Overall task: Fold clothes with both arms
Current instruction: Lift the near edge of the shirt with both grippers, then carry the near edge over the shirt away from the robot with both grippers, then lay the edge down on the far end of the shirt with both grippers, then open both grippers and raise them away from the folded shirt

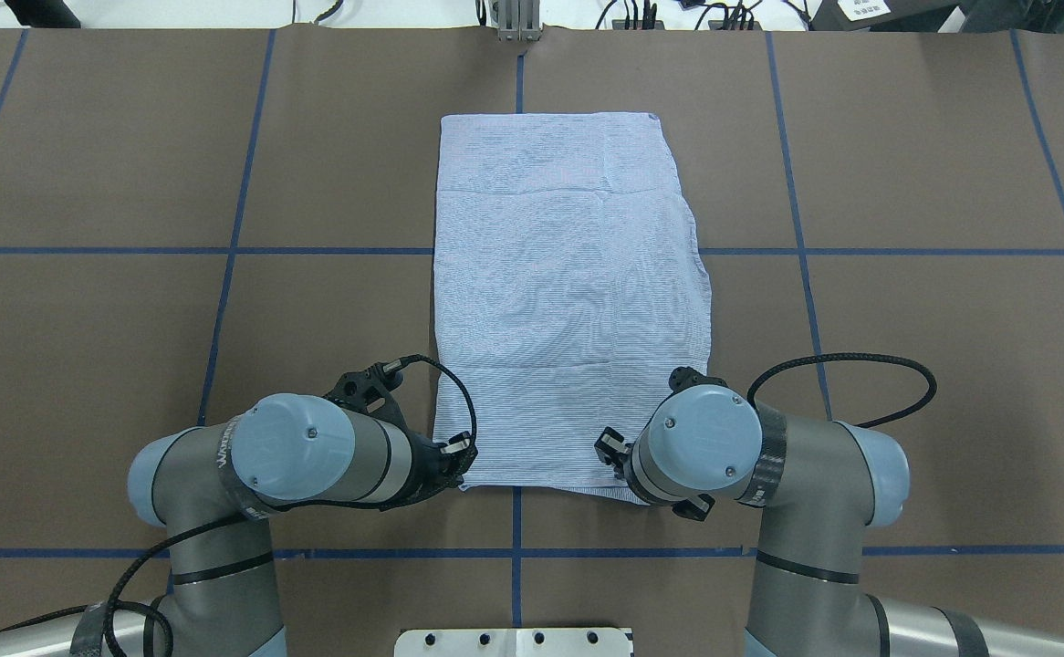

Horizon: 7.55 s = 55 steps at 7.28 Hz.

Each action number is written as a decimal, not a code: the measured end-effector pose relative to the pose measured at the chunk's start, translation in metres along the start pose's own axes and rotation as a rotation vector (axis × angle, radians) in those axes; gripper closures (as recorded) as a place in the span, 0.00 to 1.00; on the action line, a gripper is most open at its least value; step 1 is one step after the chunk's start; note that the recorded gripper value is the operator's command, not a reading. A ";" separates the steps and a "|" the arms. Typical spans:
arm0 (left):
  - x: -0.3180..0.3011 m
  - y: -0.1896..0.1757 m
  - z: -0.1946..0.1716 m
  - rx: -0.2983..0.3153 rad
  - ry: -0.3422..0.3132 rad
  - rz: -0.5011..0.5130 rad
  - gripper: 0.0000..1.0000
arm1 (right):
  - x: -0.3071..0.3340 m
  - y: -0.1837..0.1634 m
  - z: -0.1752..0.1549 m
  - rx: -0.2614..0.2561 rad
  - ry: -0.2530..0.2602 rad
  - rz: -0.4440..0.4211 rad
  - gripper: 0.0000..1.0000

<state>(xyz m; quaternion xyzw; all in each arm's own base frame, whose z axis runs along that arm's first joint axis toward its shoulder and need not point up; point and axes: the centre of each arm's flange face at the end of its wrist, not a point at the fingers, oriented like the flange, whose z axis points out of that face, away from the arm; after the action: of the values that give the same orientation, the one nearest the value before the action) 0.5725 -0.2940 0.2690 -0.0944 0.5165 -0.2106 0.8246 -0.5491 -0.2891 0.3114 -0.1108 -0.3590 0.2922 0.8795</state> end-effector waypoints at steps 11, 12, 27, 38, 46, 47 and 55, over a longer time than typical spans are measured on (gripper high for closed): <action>0.010 0.030 -0.081 -0.082 0.012 0.007 1.00 | 0.024 -0.020 -0.071 -0.116 -0.061 -0.038 1.00; 0.008 0.044 -0.104 -0.131 -0.035 0.004 1.00 | 0.031 -0.014 -0.088 -0.169 -0.068 -0.051 1.00; 0.062 -0.050 -0.192 -0.116 -0.043 -0.086 1.00 | -0.043 -0.073 -0.180 -0.246 -0.246 -0.182 1.00; 0.046 -0.143 -0.104 -0.029 -0.121 -0.204 1.00 | -0.161 -0.132 -0.107 -0.112 -0.232 -0.182 1.00; 0.039 -0.168 -0.110 0.006 -0.124 -0.223 0.01 | -0.206 -0.152 -0.087 -0.060 -0.249 -0.166 0.01; 0.038 -0.173 -0.115 0.014 -0.120 -0.227 0.01 | -0.207 -0.153 -0.089 -0.060 -0.256 -0.167 0.01; 0.036 -0.198 -0.143 0.053 -0.089 -0.245 0.01 | -0.127 -0.139 -0.090 -0.091 -0.252 -0.194 0.01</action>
<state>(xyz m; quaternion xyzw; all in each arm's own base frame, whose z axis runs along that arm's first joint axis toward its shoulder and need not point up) 0.4086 -0.4783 0.2495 -0.1441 0.4583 -0.3188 0.8170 -0.4986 -0.4746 0.2311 -0.0779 -0.4884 0.2010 0.8456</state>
